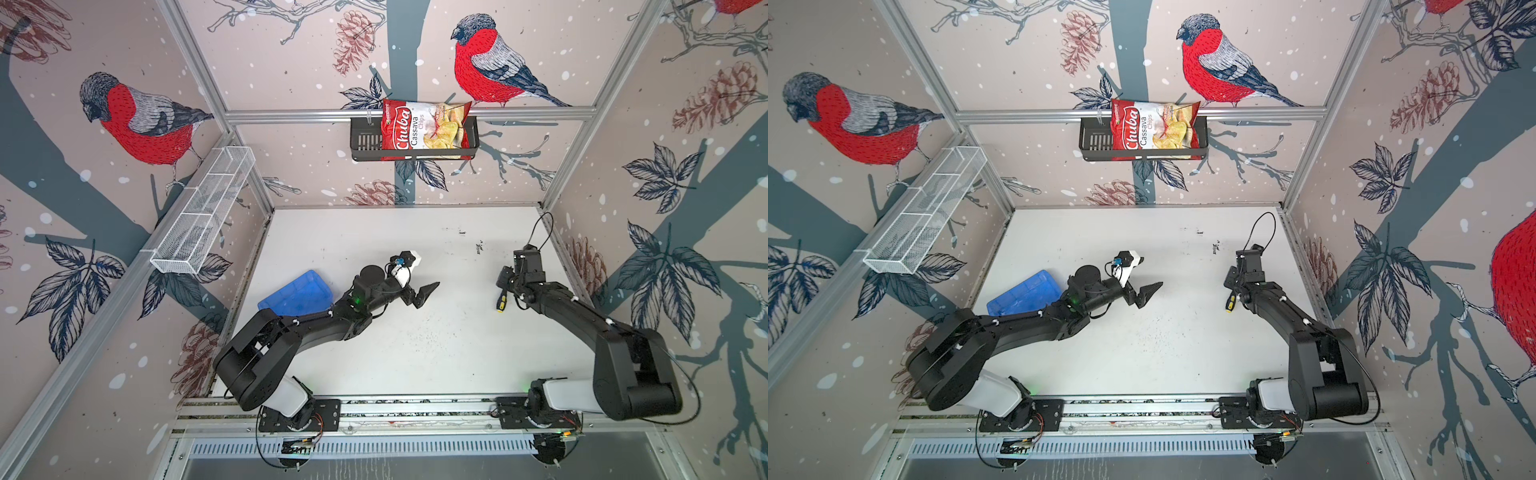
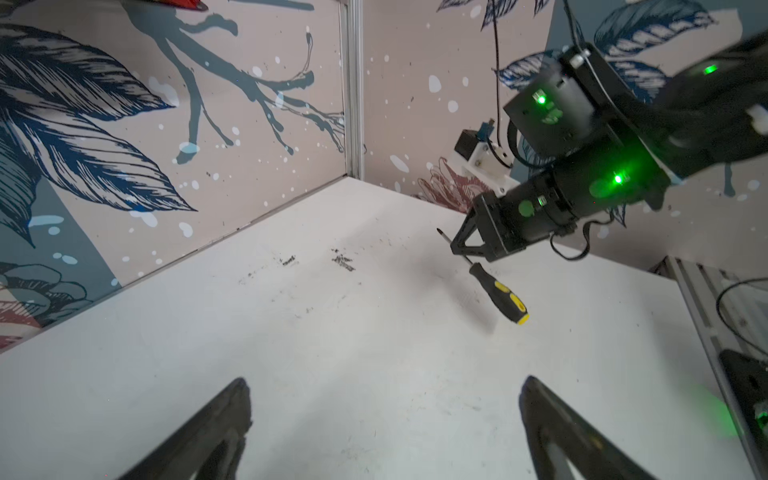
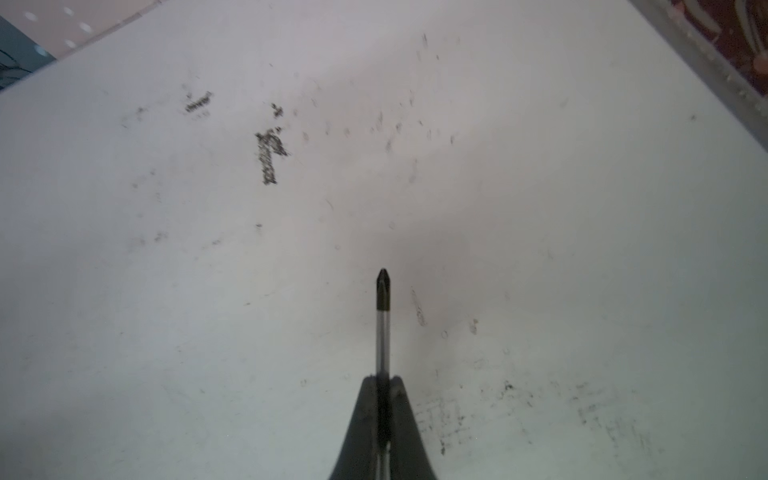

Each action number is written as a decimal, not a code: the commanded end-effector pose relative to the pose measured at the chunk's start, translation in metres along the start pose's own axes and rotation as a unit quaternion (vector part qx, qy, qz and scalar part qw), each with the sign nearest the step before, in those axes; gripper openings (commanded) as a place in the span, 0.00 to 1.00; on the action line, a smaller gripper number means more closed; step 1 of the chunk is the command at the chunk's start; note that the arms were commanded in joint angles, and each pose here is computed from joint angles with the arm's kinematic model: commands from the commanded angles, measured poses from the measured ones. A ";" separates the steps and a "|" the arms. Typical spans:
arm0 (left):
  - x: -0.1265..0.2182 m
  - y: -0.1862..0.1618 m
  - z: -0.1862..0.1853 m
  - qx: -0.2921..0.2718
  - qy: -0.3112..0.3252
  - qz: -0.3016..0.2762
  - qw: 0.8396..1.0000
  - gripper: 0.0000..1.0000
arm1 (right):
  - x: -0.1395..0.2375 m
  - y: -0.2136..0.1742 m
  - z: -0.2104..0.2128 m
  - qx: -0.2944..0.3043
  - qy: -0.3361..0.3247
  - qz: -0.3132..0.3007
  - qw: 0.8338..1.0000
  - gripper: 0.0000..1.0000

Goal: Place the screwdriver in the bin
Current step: 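Lift the screwdriver with the right gripper toward the open left gripper, then close the left gripper on the screwdriver handle beside the right gripper, then carry the screwdriver over the blue bin with the left gripper while the right withdraws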

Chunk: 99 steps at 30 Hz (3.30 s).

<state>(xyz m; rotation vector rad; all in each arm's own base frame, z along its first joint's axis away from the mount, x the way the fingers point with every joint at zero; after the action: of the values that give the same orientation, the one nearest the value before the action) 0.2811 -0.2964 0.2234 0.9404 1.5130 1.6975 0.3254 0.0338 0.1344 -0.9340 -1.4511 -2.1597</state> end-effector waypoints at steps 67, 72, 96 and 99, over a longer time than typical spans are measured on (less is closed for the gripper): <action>-0.085 0.046 -0.044 0.197 -0.116 -0.059 0.972 0.25 | 0.158 0.052 0.138 -0.051 0.419 -0.246 0.872 0.00; -0.084 0.048 -0.044 0.194 -0.115 -0.062 0.972 0.18 | 0.159 0.053 0.138 -0.048 0.417 -0.246 0.874 0.00; -0.019 0.040 0.001 0.101 -0.016 -0.052 0.993 0.05 | 0.180 0.041 0.135 0.066 0.435 -0.275 0.855 1.00; -0.002 0.038 0.016 0.096 0.006 -0.046 0.994 0.02 | 0.181 0.033 0.141 0.106 0.452 -0.267 0.845 1.00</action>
<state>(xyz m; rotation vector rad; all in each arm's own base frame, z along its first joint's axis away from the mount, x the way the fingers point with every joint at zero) 0.2938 -0.3062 0.2571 0.9937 1.7532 1.4739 0.2682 0.1508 0.3141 0.5125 -1.3799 -2.2992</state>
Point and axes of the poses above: each gripper's point midway between its finger pads, its own x axis back along the fingers, its own z axis along the line the jaws close on, y = z × x, the point moved 5 cm from there along x, back along the fingers, and after that the axes turned 6 degrees about -x, right-handed, at the moved point
